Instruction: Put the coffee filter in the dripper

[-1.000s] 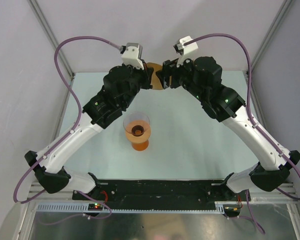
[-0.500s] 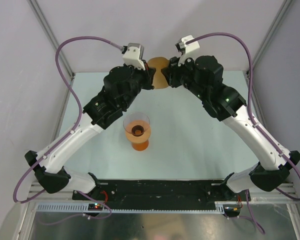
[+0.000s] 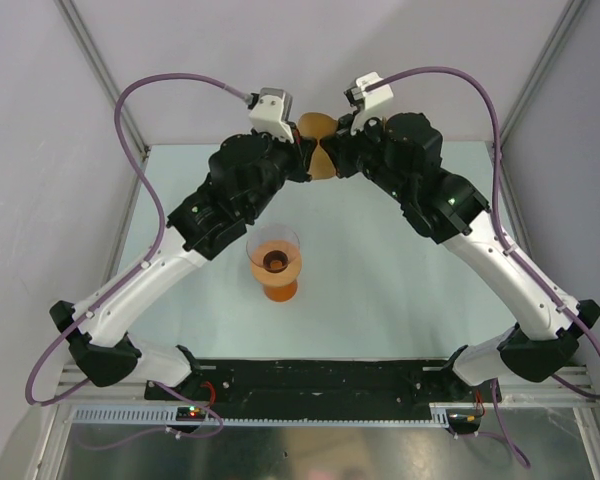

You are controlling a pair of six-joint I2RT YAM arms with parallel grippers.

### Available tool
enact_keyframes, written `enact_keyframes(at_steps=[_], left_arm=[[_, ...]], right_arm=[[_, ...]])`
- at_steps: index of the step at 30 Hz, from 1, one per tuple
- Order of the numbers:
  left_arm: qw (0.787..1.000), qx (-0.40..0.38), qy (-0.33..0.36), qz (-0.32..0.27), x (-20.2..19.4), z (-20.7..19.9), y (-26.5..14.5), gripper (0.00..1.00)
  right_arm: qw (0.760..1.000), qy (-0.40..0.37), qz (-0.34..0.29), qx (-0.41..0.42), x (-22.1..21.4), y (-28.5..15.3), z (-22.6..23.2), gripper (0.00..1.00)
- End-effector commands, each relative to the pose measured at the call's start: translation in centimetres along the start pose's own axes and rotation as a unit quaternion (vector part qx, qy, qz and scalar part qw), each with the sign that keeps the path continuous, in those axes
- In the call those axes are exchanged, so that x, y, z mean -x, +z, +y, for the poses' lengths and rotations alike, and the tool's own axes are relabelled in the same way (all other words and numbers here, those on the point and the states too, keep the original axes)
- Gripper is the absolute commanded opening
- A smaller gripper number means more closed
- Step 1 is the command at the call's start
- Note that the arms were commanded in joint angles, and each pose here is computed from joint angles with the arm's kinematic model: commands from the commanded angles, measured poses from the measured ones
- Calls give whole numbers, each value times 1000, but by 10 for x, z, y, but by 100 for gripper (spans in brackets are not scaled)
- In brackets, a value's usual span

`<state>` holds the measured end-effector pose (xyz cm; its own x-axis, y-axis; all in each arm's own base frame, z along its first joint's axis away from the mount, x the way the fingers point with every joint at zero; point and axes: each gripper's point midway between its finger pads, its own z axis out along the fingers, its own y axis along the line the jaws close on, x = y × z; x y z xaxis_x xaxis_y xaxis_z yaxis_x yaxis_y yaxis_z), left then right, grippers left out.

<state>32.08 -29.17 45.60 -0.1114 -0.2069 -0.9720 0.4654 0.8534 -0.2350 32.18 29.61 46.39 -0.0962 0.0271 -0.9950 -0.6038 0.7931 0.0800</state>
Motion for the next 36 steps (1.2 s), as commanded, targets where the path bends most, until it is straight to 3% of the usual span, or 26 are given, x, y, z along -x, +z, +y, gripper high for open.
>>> enact_keyframes(at_steps=[1, 4, 8, 13, 17, 21, 25, 29, 36], left_arm=[[999, -32, -17, -20, 15, -15, -5, 0], [999, -49, -11, -18, 15, -19, -11, 0], [997, -70, 28, -22, 17, -15, -30, 20], [975, -186, 117, -40, 25, -20, -81, 55], [943, -283, 172, -30, 12, -18, -121, 72], [915, -337, 217, 43, -29, -5, -140, 77], [897, -372, 228, 66, -45, -8, -145, 76], [888, -408, 195, 82, -45, -21, -141, 69], [870, -457, 159, 95, -42, -45, -145, 63]], right_arm=[[999, 3, -36, 11, 26, -4, 7, 0], [999, 4, -33, 7, 25, -4, 2, 0], [999, 3, -29, 14, 25, -11, -12, 0], [984, 22, -20, 174, 13, -39, -5, 0], [953, 37, -14, 300, 8, -67, 2, 0], [908, 51, -2, 416, 7, -96, 17, 0], [877, 56, 15, 477, 0, -112, 34, 0], [862, 43, 20, 504, -7, -118, 48, 0], [859, 8, 25, 510, -17, -117, 58, 0]])
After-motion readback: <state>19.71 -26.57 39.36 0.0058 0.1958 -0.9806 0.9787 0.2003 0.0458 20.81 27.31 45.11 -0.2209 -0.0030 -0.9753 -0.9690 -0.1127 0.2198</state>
